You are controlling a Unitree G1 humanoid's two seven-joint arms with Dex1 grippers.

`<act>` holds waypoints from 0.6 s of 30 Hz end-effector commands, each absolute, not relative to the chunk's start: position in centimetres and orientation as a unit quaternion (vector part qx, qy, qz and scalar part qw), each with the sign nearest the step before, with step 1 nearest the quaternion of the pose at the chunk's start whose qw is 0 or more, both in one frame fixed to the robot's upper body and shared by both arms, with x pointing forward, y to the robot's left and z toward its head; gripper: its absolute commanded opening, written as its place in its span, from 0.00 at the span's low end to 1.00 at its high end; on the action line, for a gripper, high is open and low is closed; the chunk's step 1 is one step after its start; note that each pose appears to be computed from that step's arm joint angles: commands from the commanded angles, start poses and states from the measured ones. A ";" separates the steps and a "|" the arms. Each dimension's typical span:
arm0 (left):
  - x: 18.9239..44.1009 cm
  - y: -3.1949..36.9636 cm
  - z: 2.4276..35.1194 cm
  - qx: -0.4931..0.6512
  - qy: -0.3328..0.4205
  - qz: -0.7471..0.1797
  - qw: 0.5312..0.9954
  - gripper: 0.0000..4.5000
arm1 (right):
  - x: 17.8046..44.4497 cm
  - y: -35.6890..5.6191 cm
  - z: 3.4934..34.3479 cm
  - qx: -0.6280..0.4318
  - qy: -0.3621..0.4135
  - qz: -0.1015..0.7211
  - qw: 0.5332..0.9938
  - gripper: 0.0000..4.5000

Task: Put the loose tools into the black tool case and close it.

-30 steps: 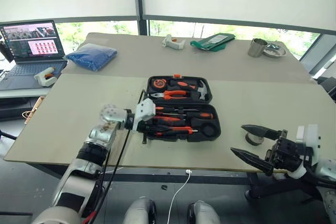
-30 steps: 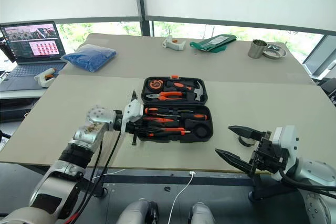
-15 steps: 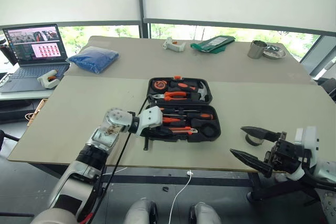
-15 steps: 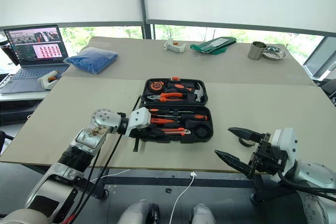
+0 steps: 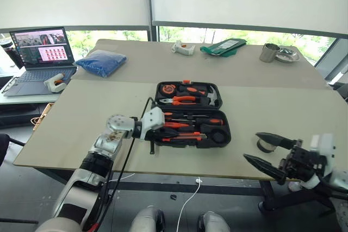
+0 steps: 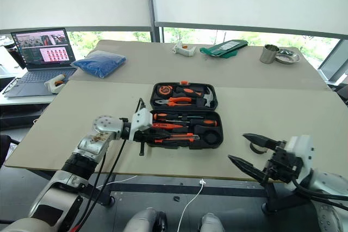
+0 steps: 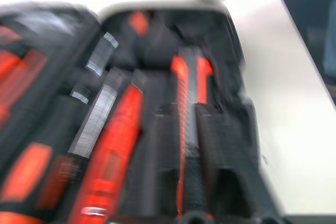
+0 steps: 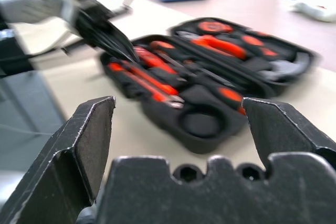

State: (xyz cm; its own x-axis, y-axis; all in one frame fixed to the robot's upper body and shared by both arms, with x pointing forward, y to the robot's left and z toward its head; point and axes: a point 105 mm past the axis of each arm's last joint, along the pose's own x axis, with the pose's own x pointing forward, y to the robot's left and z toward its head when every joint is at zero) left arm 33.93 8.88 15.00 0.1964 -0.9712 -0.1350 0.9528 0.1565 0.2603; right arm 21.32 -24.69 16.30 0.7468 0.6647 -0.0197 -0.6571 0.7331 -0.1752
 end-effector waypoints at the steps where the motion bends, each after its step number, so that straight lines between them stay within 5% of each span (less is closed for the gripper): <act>1: 32.5 11.4 18.2 0.137 -0.112 -0.638 0.749 0.53 | 19.1 -28.2 15.7 -0.125 -0.023 0.285 0.950 1.00; 7: 28.7 14.5 15.3 0.158 -0.068 -0.680 0.712 0.98 | 15.8 -32.2 11.2 -0.167 0.059 0.214 0.961 1.00; 13: 27.4 14.4 15.7 0.119 -0.094 -0.677 0.720 0.98 | 17.4 -31.5 12.1 -0.183 0.070 0.211 0.958 1.00; 18: 27.3 13.2 16.6 0.095 -0.114 -0.675 0.722 0.98 | 21.4 -27.7 13.9 -0.204 0.127 0.305 0.922 1.00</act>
